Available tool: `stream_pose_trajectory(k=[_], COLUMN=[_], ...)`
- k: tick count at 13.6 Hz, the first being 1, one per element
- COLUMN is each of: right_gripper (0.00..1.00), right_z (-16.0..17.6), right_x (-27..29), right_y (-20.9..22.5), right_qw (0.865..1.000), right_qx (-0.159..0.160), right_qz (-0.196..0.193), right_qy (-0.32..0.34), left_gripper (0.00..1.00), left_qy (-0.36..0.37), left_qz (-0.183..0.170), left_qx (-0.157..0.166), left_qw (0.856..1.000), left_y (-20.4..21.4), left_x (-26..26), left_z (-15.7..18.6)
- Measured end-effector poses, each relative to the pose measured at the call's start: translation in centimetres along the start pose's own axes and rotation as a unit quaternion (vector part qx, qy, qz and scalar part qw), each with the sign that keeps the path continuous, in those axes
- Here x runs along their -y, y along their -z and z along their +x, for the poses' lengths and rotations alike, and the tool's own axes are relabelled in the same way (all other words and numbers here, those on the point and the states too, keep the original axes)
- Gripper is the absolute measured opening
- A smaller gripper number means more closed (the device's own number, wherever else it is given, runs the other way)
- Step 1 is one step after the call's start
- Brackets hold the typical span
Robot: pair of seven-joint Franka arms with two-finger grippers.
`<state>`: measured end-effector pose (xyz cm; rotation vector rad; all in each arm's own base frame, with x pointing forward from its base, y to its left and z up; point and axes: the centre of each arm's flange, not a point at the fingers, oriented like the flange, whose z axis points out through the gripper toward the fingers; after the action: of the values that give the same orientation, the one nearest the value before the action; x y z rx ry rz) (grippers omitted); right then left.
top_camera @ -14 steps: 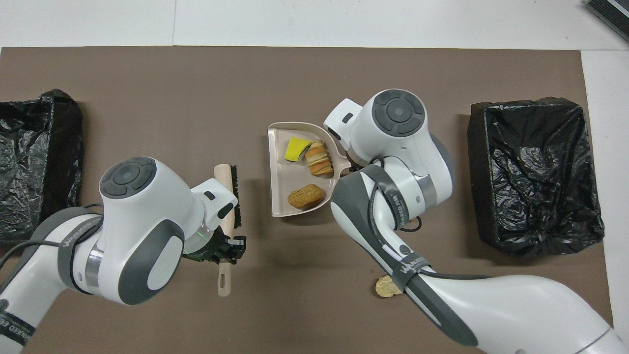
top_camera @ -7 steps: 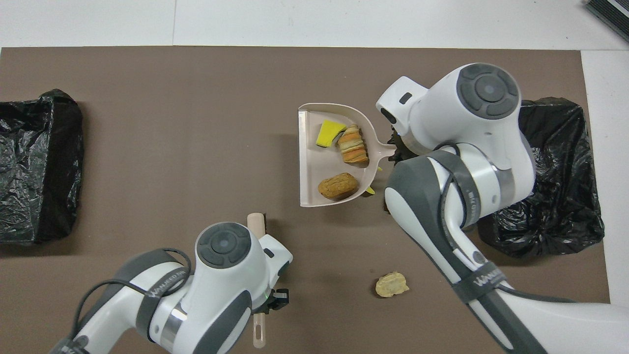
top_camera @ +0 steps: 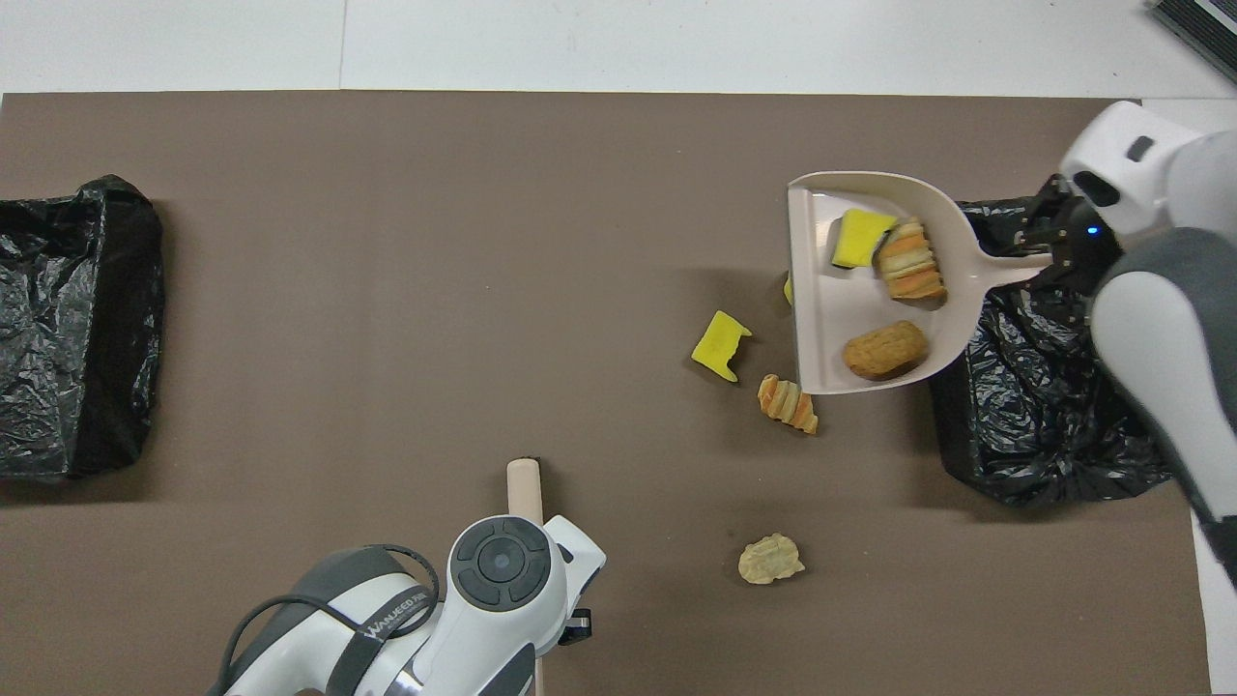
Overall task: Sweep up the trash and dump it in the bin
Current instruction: 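Carry the loaded dustpan to the bin with the right gripper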
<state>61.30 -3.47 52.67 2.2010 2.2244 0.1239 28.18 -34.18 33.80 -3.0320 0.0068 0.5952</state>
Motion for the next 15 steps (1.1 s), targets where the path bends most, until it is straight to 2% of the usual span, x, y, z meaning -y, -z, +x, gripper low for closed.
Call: stream_pose_trajectory(k=[3,5,6,9,10,12,15], right_gripper=[0.32,0.32,0.32,0.32,0.32,0.32,0.32], right_z=[-9.8,-14.3,-15.7,-16.8,-16.8,-15.9,-11.1], right_x=[1.5,2.8,3.3,4.0,4.2,4.2,3.3], right_y=[0.8,1.1,1.1,1.1,1.0,0.8,0.2], right_qw=[1.0,1.0,1.0,0.996,0.992,0.984,0.968], right_qx=[-0.001,0.008,0.023,0.092,0.121,0.169,0.247], right_qz=[-0.007,-0.007,-0.001,0.02,0.027,0.036,0.037], right_qy=[0.0,-0.004,-0.005,-0.008,-0.02,-0.033,-0.012], left_gripper=[0.27,0.45,0.58,0.94,1.0,1.0,1.0], left_qy=[0.005,0.009,0.013,0.038,0.052,0.069,0.046], left_qz=[0.0,-0.001,-0.004,-0.03,-0.045,-0.076,-0.08], left_qx=[0.0,-0.001,-0.004,-0.017,-0.025,-0.047,-0.099], left_qw=[1.0,1.0,1.0,0.999,0.997,0.994,0.991], left_y=[-0.4,-0.4,-0.2,2.0,3.6,7.2,12.1], left_x=[0.2,0.3,0.4,1.7,2.7,4.5,7.0], left_z=[0.0,0.1,0.3,2.2,3.6,6.0,9.2])
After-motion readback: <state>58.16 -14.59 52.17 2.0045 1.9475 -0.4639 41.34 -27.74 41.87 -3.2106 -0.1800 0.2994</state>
